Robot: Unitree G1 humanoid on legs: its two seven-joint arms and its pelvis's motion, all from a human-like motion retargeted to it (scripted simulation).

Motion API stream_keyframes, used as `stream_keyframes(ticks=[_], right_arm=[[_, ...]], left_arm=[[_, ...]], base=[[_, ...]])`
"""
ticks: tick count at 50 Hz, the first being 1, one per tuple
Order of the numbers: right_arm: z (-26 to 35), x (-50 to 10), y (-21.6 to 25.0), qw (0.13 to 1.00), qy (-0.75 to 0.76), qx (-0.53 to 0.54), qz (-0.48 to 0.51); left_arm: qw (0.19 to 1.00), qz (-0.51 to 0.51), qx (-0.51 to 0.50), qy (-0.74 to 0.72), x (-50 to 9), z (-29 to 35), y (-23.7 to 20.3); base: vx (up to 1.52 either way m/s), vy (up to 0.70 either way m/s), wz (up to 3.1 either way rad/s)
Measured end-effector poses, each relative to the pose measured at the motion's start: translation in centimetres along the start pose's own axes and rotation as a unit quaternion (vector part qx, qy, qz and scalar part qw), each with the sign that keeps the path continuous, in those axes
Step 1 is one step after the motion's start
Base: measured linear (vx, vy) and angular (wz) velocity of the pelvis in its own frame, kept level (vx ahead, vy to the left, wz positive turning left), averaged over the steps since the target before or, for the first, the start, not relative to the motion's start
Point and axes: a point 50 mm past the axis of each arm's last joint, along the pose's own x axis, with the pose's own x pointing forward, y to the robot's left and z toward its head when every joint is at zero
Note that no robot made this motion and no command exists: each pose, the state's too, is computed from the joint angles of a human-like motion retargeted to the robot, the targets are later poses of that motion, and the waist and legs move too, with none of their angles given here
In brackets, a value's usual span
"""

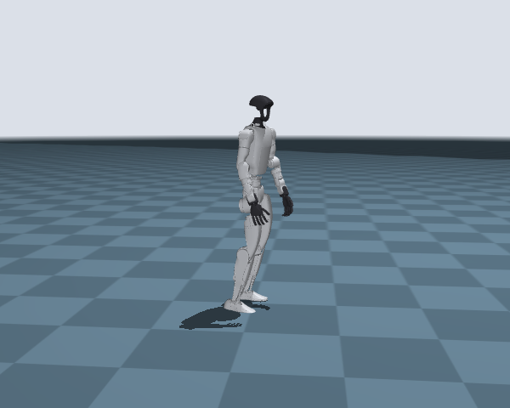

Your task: Walk

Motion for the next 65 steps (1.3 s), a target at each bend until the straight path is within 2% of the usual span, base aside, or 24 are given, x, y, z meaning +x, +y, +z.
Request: stream_keyframes(ticks=[10, 15, 20, 26, 28, 41, 48, 65], right_arm=[[-1.4, -0.3, 1.3, 1.000, 0.013, 0.004, 0.004], [0.0, 0.0, 0.2, 1.000, 0.000, 0.008, -0.002], [-1.0, -0.2, 1.4, 1.000, 0.008, 0.011, 0.002], [0.6, 0.2, 0.4, 1.000, -0.008, 0.013, -0.001], [-0.4, -0.1, 1.4, 1.000, -0.001, 0.013, 0.005], [1.6, 0.4, 1.5, 0.999, -0.021, 0.016, 0.023], [1.7, 0.4, 2.1, 0.999, -0.022, 0.019, 0.033], [0.2, 0.0, -0.4, 1.000, -0.006, 0.030, -0.001]], left_arm=[[1.000, -0.001, -0.016, 0.015, -0.3, -1.6, -1.2], [1.000, 0.010, -0.023, 0.006, 0.0, -0.3, 0.2], [0.999, 0.010, -0.032, 0.017, -0.3, -1.5, -0.9], [0.999, 0.022, -0.035, 0.003, 0.0, -0.1, 0.8], [0.999, 0.018, -0.037, 0.012, -0.2, -1.1, -0.2], [0.999, 0.038, -0.035, -0.002, -0.1, 0.4, 2.2], [0.998, 0.030, -0.057, 0.010, -0.1, -0.4, 1.4], [0.991, 0.049, -0.122, 0.017, -0.4, -1.3, 1.9]], base=[[0.00, 0.00, 0.00], [0.00, 0.00, 0.00], [0.00, 0.00, 0.00], [0.00, 0.00, 0.00], [0.00, 0.00, 0.00], [-0.02, -0.02, 0.01], [-0.07, -0.08, 0.04], [-0.14, -0.05, 0.05]])
